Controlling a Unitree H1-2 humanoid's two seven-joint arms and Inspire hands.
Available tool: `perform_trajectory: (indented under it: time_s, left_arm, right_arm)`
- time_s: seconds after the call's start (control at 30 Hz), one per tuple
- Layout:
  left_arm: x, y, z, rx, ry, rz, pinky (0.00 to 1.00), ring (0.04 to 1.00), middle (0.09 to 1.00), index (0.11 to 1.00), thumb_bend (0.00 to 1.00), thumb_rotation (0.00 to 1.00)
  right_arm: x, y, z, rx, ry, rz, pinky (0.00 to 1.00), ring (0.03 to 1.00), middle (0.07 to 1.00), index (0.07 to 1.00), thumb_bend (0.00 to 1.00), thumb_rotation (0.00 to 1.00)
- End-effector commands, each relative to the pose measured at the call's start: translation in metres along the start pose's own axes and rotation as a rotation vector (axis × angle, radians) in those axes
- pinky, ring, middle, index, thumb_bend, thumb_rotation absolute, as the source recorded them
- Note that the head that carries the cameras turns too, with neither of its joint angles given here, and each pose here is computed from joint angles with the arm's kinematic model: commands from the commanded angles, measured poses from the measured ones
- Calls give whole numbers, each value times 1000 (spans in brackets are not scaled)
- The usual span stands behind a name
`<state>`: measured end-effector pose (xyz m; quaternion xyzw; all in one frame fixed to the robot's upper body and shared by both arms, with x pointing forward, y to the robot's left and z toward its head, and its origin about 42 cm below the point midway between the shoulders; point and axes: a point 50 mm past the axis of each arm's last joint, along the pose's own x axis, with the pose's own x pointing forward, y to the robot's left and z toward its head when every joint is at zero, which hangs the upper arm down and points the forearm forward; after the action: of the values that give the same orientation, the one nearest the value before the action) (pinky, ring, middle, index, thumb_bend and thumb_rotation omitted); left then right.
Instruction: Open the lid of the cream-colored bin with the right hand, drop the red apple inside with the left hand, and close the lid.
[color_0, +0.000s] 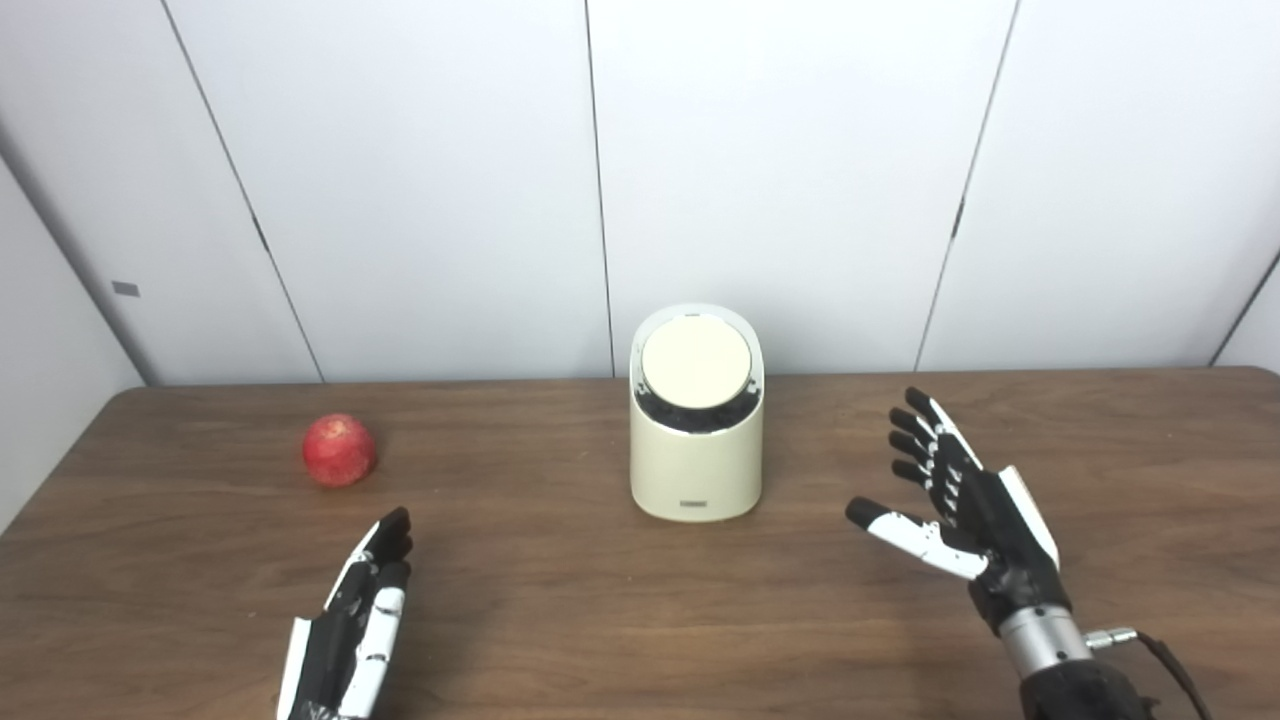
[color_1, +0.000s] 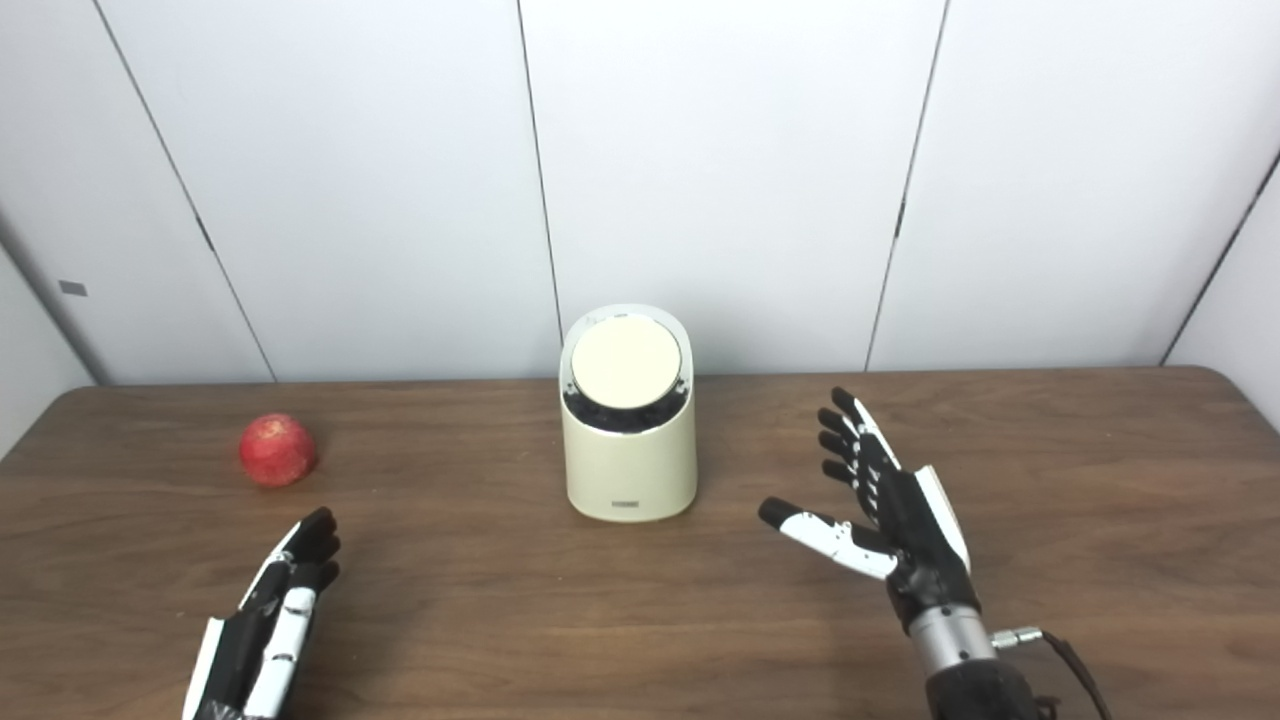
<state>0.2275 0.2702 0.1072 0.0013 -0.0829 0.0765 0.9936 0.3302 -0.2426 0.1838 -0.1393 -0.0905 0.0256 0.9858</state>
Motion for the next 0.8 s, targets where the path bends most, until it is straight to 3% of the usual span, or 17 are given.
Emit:
perform_trajectory:
  time_s: [0.0, 0.4, 0.6, 0.77]
  left_arm:
    - [-18, 10, -20, 13, 75, 13, 963, 947, 934, 910, 343, 700]
    - [-22, 8, -19, 5, 71, 0, 966, 950, 940, 916, 322, 682]
    - [-24, 8, -18, 10, 72, -3, 972, 955, 941, 921, 314, 677]
    - [-26, 6, -17, 9, 75, -2, 970, 953, 939, 919, 327, 670]
  right_arm:
    - [20, -5, 26, -31, -113, 4, 852, 903, 931, 951, 898, 377]
    - [76, 4, 59, -96, -158, -30, 857, 929, 940, 953, 916, 410]
    - [99, 19, 83, -86, -178, -4, 862, 937, 938, 953, 957, 414]
    - [118, 33, 95, -120, -203, 26, 866, 948, 952, 967, 919, 400]
